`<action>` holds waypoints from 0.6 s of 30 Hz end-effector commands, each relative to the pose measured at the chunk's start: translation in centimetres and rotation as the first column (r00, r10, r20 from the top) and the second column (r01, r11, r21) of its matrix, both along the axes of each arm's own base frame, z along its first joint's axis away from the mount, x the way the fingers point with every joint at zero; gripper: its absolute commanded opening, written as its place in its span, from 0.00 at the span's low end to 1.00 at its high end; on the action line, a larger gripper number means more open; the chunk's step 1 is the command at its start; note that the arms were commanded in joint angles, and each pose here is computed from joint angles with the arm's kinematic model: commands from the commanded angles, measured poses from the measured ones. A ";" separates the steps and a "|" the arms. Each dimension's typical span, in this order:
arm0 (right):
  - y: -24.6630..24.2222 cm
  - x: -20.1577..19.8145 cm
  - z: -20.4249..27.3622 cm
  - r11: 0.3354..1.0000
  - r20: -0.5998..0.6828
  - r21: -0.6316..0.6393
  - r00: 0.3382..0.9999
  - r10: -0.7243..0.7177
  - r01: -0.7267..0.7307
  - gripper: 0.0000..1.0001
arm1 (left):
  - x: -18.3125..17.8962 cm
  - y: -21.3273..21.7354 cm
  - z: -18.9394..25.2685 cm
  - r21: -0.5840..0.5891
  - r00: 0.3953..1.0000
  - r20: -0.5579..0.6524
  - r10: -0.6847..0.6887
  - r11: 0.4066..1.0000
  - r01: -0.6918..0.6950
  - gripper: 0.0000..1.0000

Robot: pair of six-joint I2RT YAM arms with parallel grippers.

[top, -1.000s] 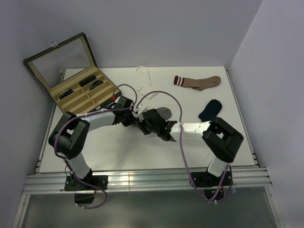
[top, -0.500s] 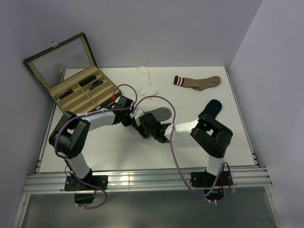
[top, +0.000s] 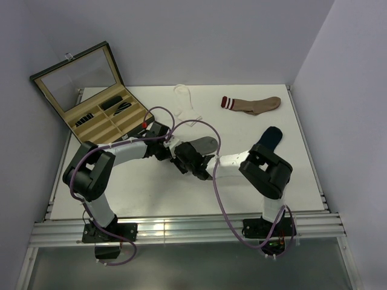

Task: Roll the socks
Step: Roll the sock at the center of the board.

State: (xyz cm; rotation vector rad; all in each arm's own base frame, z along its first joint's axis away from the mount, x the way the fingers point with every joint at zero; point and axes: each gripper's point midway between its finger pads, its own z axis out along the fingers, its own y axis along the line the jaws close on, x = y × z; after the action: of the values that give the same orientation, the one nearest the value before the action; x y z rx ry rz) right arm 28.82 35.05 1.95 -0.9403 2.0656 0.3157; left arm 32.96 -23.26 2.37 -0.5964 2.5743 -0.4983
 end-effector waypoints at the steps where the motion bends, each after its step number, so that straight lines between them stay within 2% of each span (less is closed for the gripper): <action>1: -1.2 -0.9 -1.9 0.997 -0.070 -0.074 0.997 -0.019 0.014 0.00 | -1.0 0.5 -0.4 0.014 0.999 -0.036 0.008 1.000 -0.007 0.06; 3: -0.5 -1.3 -1.0 1.000 -0.133 -0.007 0.991 -0.015 0.015 0.00 | -0.7 0.6 0.4 -0.002 1.000 -0.012 0.022 1.000 -0.022 0.09; 8: -0.5 -1.9 0.5 0.992 -0.299 0.115 0.954 -0.007 0.043 0.00 | -0.5 1.9 2.0 -0.054 0.993 0.038 0.108 0.993 -0.106 0.30; 14: -0.9 -2.3 1.4 0.949 -0.504 0.286 0.863 0.030 0.134 0.00 | -0.2 3.2 3.4 -0.141 0.976 0.084 0.199 0.972 -0.186 0.48; 18: -1.3 -2.2 1.8 0.895 -0.626 0.382 0.777 0.068 0.229 0.00 | -0.4 2.7 4.4 -0.225 0.970 0.118 0.213 0.957 -0.183 0.66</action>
State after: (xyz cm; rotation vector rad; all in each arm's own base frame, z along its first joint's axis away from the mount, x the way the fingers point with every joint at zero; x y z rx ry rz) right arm 28.32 33.19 2.48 -0.6003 2.3987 0.8800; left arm 31.34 -19.68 4.21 -0.8267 2.4348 -0.5851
